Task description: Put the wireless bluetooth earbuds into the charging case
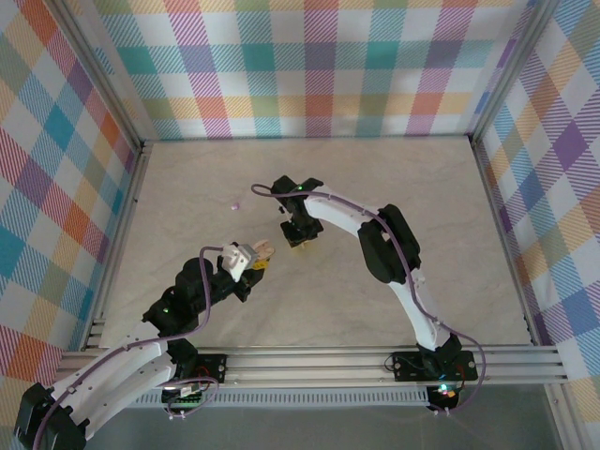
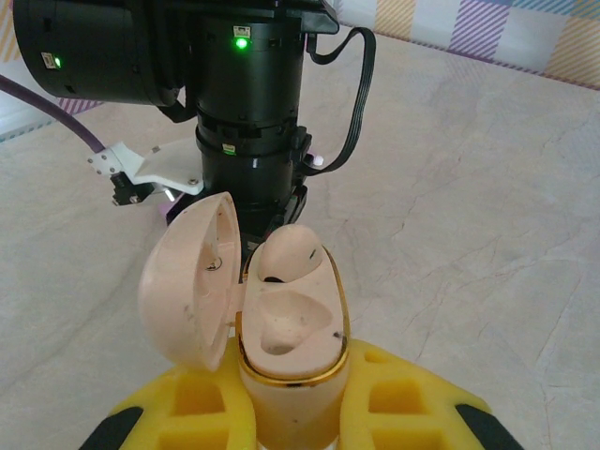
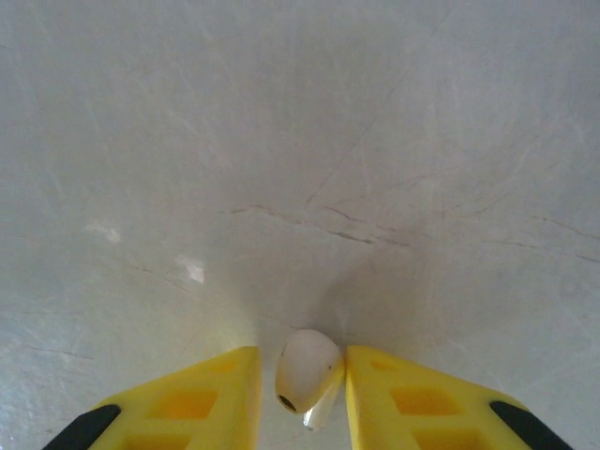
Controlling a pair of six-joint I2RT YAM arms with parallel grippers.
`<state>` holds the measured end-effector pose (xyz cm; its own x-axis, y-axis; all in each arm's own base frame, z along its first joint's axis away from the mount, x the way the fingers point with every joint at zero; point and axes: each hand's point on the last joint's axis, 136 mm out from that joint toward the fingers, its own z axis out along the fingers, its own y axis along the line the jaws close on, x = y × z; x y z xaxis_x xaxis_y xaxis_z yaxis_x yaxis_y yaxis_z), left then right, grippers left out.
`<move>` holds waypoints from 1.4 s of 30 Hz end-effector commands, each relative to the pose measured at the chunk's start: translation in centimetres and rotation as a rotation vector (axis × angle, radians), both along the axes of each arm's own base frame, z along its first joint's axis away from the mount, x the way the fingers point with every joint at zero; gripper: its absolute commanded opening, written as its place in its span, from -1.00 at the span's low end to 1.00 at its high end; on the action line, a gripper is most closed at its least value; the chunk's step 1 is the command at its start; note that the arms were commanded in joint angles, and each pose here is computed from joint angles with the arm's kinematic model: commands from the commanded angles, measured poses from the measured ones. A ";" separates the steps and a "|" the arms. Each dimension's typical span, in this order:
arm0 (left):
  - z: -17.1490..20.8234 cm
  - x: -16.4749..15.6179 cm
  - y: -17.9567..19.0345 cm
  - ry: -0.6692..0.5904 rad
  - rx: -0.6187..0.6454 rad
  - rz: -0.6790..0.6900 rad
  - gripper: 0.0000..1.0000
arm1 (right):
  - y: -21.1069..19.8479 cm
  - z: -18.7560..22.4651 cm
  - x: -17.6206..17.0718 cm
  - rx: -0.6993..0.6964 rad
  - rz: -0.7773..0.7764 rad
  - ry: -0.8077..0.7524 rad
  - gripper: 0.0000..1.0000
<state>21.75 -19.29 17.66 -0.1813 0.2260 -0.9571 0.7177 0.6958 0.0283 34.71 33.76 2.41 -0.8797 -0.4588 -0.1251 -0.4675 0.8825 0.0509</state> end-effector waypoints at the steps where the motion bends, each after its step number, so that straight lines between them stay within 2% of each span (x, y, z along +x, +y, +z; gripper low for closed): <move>1: 0.2 0.0 0.2 -0.010 -0.003 0.002 -1.00 | 0.3 0.0 -0.1 -0.003 -0.004 0.020 -0.36; 11: 0.2 0.0 0.2 -0.011 -0.002 0.003 -1.00 | -0.3 1.2 0.2 -0.039 0.003 -0.006 -0.36; 42: 0.1 -0.2 0.3 -0.012 -0.006 0.003 -1.00 | 0.1 0.0 -0.8 -0.063 0.017 0.047 -0.56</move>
